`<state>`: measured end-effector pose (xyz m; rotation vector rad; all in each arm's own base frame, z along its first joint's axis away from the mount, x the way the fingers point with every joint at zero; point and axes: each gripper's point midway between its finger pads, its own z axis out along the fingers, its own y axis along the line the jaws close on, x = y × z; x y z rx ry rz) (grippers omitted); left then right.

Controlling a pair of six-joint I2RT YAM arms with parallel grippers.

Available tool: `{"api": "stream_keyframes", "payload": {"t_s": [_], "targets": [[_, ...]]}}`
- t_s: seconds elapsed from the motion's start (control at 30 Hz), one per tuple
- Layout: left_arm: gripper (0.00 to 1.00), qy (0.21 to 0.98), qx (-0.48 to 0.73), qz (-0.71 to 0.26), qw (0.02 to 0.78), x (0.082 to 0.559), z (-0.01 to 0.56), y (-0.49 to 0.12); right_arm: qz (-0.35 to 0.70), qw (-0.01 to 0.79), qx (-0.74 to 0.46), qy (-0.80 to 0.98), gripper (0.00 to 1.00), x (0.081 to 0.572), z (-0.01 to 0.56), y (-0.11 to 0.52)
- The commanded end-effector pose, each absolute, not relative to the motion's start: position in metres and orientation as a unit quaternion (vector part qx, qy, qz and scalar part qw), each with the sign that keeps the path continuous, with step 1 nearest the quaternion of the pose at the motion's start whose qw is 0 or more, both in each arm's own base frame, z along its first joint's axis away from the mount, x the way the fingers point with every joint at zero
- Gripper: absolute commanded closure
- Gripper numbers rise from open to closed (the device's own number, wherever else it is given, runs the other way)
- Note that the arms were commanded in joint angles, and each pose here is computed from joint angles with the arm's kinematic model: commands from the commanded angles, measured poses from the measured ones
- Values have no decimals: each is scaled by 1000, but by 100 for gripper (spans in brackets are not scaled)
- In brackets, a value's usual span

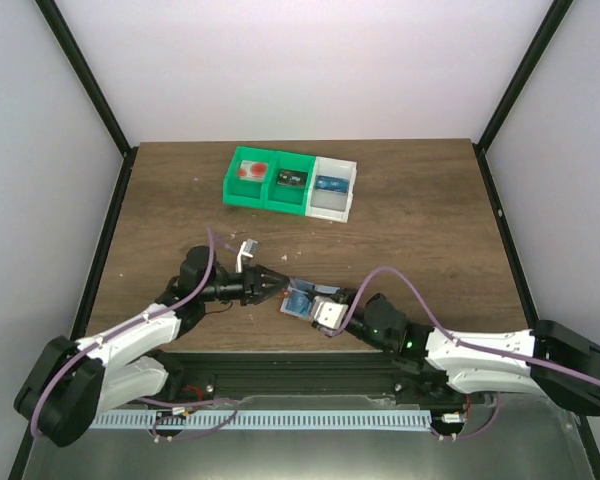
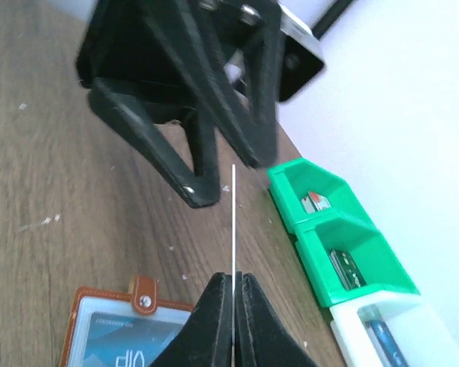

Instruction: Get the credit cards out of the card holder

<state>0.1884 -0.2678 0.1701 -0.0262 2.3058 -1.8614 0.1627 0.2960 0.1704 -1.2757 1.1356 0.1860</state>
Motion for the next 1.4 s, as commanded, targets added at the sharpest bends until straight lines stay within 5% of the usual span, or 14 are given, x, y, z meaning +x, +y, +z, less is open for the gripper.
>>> {"api": "stream_keyframes", "payload": {"t_s": [0.0, 0.27, 0.5, 0.77, 0.9, 1.03, 1.27, 1.37], "targets": [[55, 759, 29, -624, 187, 198, 199, -260, 166, 655, -393, 623, 100, 185, 210, 286], [29, 721, 82, -623, 293, 194, 228, -248, 394, 534, -88, 743, 100, 188, 235, 268], [27, 698, 96, -650, 285, 182, 227, -248, 568, 455, 62, 683, 99, 174, 258, 254], [35, 682, 113, -670, 269, 179, 235, -256, 630, 385, 91, 669, 100, 164, 252, 265], [48, 681, 119, -680, 247, 174, 232, -262, 633, 362, 81, 679, 99, 160, 244, 274], [98, 673, 119, -691, 234, 170, 229, -263, 643, 354, 61, 677, 99, 153, 242, 277], [100, 658, 196, -700, 199, 145, 237, -266, 569, 370, -90, 728, 62, 128, 253, 272], [100, 656, 229, -691, 196, 137, 240, -266, 560, 361, -113, 737, 58, 120, 258, 263]]}}
